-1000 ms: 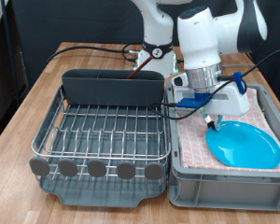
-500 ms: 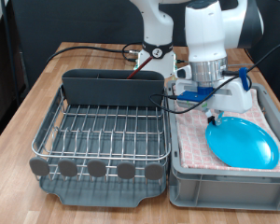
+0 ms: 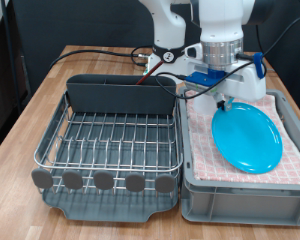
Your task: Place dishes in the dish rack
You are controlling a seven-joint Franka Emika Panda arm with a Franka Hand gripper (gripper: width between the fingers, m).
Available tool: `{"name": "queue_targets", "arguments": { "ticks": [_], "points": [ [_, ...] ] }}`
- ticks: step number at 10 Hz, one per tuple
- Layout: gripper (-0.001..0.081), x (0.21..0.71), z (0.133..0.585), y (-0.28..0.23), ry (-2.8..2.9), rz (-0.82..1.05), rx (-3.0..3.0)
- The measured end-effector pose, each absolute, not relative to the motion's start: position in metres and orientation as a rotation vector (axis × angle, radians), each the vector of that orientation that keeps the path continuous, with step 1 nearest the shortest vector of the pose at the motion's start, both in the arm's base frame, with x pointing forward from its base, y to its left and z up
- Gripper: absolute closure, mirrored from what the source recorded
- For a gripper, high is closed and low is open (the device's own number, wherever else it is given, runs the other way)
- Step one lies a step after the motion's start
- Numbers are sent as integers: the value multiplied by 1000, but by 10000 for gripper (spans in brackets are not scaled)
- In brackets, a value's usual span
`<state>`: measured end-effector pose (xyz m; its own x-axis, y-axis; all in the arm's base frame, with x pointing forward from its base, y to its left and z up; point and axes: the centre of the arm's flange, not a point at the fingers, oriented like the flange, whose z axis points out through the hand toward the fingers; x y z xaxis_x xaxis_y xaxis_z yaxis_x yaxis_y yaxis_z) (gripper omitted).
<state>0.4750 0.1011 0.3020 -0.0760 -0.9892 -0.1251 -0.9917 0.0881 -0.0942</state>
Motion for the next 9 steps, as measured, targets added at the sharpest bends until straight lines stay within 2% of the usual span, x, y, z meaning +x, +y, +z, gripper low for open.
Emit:
{"name": "queue_targets", "arguments": {
  "ticks": [9],
  "points": [
    [787,462,395,92,2467,84,-2095]
  ]
}}
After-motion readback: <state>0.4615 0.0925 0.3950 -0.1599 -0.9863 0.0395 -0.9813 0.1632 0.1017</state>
